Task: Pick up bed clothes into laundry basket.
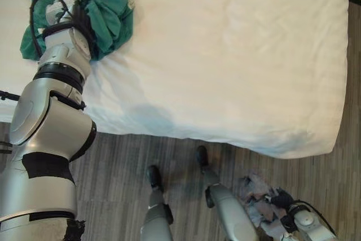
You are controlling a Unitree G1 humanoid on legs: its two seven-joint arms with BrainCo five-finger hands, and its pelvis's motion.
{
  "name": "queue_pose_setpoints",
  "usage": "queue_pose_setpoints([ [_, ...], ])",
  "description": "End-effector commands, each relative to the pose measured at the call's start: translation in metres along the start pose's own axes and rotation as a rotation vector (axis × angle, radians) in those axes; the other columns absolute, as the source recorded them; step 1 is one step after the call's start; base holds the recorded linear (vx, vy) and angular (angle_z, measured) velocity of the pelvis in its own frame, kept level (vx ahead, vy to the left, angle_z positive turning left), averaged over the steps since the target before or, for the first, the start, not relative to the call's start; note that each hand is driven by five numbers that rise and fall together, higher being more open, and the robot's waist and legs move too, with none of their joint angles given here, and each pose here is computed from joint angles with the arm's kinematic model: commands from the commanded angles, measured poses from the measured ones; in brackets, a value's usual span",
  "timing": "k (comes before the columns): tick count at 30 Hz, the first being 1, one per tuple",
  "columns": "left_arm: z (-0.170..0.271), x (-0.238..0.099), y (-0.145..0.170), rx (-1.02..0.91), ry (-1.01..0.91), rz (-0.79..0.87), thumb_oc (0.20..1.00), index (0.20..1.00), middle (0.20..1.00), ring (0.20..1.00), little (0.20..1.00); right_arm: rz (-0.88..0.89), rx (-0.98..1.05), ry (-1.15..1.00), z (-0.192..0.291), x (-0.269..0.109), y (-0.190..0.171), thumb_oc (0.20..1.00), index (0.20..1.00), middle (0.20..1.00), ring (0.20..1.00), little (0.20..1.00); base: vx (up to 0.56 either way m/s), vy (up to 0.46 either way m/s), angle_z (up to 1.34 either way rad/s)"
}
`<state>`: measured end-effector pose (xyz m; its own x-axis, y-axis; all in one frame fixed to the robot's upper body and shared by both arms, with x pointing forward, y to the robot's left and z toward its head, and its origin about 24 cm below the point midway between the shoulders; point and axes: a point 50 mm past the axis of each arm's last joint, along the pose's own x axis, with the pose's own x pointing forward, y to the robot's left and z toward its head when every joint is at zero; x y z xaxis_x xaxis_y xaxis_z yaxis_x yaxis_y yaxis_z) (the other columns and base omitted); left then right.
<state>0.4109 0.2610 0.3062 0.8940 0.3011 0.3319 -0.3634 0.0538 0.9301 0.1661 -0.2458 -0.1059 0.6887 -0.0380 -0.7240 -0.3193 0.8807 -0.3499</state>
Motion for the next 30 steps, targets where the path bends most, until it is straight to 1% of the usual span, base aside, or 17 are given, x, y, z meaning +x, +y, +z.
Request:
queue_pose_setpoints([
  [1, 0.06, -0.003, 0.013, -0.202, -0.207, 0.041, 0.2, 0.2, 0.2, 0.2, 0.2, -0.068, -0.015, -0.025, 0.006, -0.002, -0.024, 0.2, 0.2, 0.2, 0.2, 0.2, 0.03, 0.023, 0.07],
  [2, 0.069, -0.007, 0.009, -0.304, -0.244, 0.027, 0.2, 0.2, 0.2, 0.2, 0.2, -0.079, -0.016, -0.028, 0.007, -0.002, -0.028, 0.2, 0.2, 0.2, 0.2, 0.2, 0.08, 0.02, 0.03],
  [4, 0.103, -0.032, -0.013, -0.562, -0.444, -0.069, 0.2, 0.2, 0.2, 0.2, 0.2, -0.103, -0.023, -0.026, 0.006, -0.005, -0.035, 0.2, 0.2, 0.2, 0.2, 0.2, 0.1, 0.012, -0.01],
  [5, 0.112, -0.048, -0.024, -0.634, -0.535, -0.143, 0.2, 0.2, 0.2, 0.2, 0.2, -0.115, -0.016, -0.023, 0.004, -0.006, -0.038, 0.2, 0.2, 0.2, 0.2, 0.2, 0.04, -0.003, 0.01],
  [6, 0.112, -0.048, -0.024, -0.634, -0.535, -0.143, 0.2, 0.2, 0.2, 0.2, 0.2, -0.115, -0.016, -0.023, 0.004, -0.006, -0.038, 0.2, 0.2, 0.2, 0.2, 0.2, 0.0, 0.0, 0.0],
  [7, 0.123, -0.076, -0.036, -0.73, -0.699, -0.277, 0.2, 0.2, 0.2, 0.2, 0.2, -0.12, 0.002, -0.033, 0.005, -0.008, -0.04, 0.2, 0.2, 0.2, 0.2, 0.2, 0.07, 0.046, 0.13],
  [8, 0.111, -0.116, -0.07, -0.918, -0.754, -0.511, 0.2, 0.2, 0.2, 0.2, 0.2, -0.127, 0.049, -0.013, -0.005, -0.012, -0.041, 0.2, 0.2, 0.2, 0.2, 0.2, 0.11, 0.058, 0.1],
  [9, 0.104, -0.138, -0.084, -0.984, -0.784, -0.642, 0.2, 0.2, 0.2, 0.2, 0.2, -0.118, 0.073, -0.01, -0.008, -0.015, -0.041, 0.2, 0.2, 0.2, 0.2, 0.2, 0.14, 0.041, 0.02],
  [10, 0.092, -0.151, -0.092, -1.01, -0.779, -0.708, 0.2, 0.2, 0.2, 0.2, 0.2, -0.112, 0.085, -0.005, -0.013, -0.018, -0.04, 0.2, 0.2, 0.2, 0.2, 0.2, 0.1, 0.034, 0.13],
  [13, 0.039, -0.197, -0.139, -1.165, -0.577, -0.921, 0.2, 0.2, 0.2, 0.2, 0.2, -0.077, 0.101, -0.016, -0.02, -0.027, -0.039, 0.2, 0.2, 0.2, 0.2, 0.2, 0.09, 0.033, 0.16],
  [18, -0.02, -0.253, -0.177, -1.303, -0.265, -1.025, 0.2, 0.2, 0.2, 0.2, 0.2, -0.04, 0.109, -0.077, -0.011, -0.031, -0.04, 0.2, 0.2, 0.2, 0.2, 0.2, 0.05, 0.044, 0.1],
  [20, -0.036, -0.271, -0.188, -1.385, -0.133, -1.028, 0.2, 0.2, 0.2, 0.2, 0.2, -0.005, 0.133, -0.162, 0.009, -0.028, -0.037, 0.2, 0.2, 0.2, 0.2, 0.2, -0.03, 0.03, 0.15],
  [21, -0.036, -0.271, -0.188, -1.385, -0.133, -1.027, 0.2, 0.2, 0.2, 0.2, 0.2, -0.005, 0.133, -0.162, 0.009, -0.028, -0.037, 0.2, 0.2, 0.2, 0.2, 0.2, -0.02, 0.045, 0.02],
  [24, -0.052, -0.297, -0.195, -1.509, 0.027, -0.971, 0.2, 0.2, 0.2, 0.2, 0.2, 0.086, 0.214, -0.389, 0.057, -0.035, -0.029, 0.2, 0.2, 0.2, 0.2, 0.2, -0.01, 0.035, -0.12],
  [27, -0.053, -0.307, -0.197, -1.552, 0.068, -0.96, 0.2, 0.2, 0.2, 0.2, 0.2, 0.109, 0.229, -0.469, 0.072, -0.043, -0.028, 0.2, 0.2, 0.2, 0.2, 0.2, 0.01, 0.014, -0.02],
  [29, -0.052, -0.323, -0.207, -1.677, 0.199, -0.918, 0.2, 0.2, 0.2, 0.2, 0.2, 0.12, 0.333, -0.616, 0.096, -0.056, -0.025, 0.2, 0.2, 0.2, 0.2, 0.2, 0.02, 0.017, 0.1],
  [30, -0.052, -0.323, -0.207, -1.678, 0.199, -0.918, 0.2, 0.2, 0.2, 0.2, 0.2, 0.12, 0.333, -0.616, 0.096, -0.056, -0.026, 0.2, 0.2, 0.2, 0.2, 0.2, 0.01, 0.026, 0.04],
])
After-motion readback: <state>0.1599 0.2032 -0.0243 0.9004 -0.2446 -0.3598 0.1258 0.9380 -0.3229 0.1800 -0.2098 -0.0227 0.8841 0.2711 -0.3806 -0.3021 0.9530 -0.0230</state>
